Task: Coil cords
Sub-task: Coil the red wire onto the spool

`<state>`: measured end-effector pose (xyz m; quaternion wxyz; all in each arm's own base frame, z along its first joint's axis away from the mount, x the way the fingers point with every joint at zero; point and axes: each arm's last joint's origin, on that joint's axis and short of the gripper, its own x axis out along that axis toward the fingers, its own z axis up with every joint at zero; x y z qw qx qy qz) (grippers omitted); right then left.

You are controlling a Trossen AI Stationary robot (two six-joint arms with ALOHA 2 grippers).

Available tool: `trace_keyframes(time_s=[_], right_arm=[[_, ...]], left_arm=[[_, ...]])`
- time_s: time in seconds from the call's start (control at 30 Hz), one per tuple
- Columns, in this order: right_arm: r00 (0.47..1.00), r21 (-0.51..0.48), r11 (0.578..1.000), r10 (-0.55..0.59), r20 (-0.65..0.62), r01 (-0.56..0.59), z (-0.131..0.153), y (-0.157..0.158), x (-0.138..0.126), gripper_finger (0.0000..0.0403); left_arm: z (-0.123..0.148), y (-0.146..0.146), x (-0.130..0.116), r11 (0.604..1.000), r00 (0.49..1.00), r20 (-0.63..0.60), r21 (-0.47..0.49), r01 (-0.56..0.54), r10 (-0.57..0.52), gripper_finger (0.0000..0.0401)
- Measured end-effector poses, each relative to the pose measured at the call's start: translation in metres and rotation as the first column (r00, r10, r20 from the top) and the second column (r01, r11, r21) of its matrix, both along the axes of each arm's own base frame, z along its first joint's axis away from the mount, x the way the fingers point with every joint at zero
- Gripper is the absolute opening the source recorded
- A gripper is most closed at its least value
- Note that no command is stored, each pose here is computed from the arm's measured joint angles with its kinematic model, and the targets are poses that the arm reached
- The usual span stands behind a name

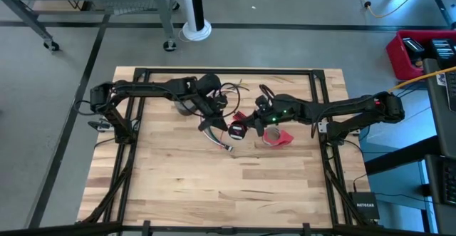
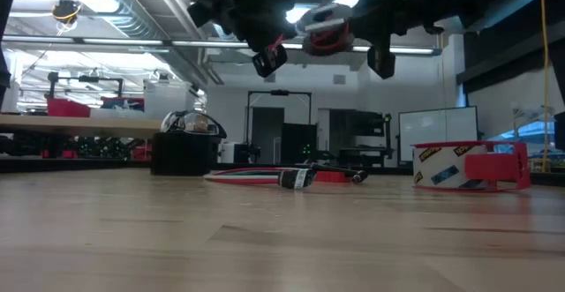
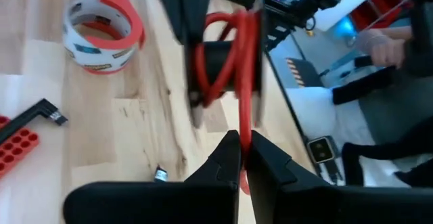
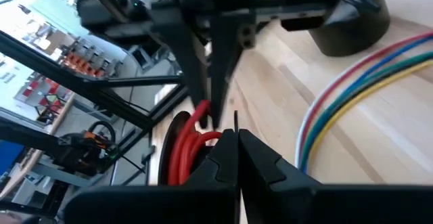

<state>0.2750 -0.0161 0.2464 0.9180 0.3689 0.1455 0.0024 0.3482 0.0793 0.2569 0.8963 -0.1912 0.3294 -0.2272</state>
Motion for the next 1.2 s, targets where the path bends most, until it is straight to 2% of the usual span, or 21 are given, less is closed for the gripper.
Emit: trace_keyframes(time_s=[0.23, 0.47, 0.77, 1.2], right_arm=[[0.998, -0.016, 0.999, -0.040, 0.051, 0.041, 0.005, -0.002, 0.001, 0.0001], [0.990, -0.026, 0.996, -0.087, 0.108, 0.090, 0.010, -0.003, 0.002, 0.0001], [0.986, -0.048, 0.995, -0.081, 0.148, 0.089, 0.014, -0.003, 0.003, 0.0001], [0.987, -0.049, 0.995, -0.082, 0.139, 0.090, 0.013, -0.003, 0.003, 0.0001]], left_arm=[[-0.001, -0.012, 0.004, 0.996, 0.999, -0.010, 0.078, -0.034, 0.035, 0.0004], [-0.004, -0.030, 0.008, 0.985, 0.999, -0.023, 0.168, -0.034, 0.038, 0.0033], [-0.003, -0.040, 0.010, 0.983, 1.000, -0.016, 0.181, -0.016, 0.020, 0.0065], [-0.007, -0.038, 0.005, 0.985, 0.996, -0.087, 0.174, -0.023, 0.038, 0.0010]])
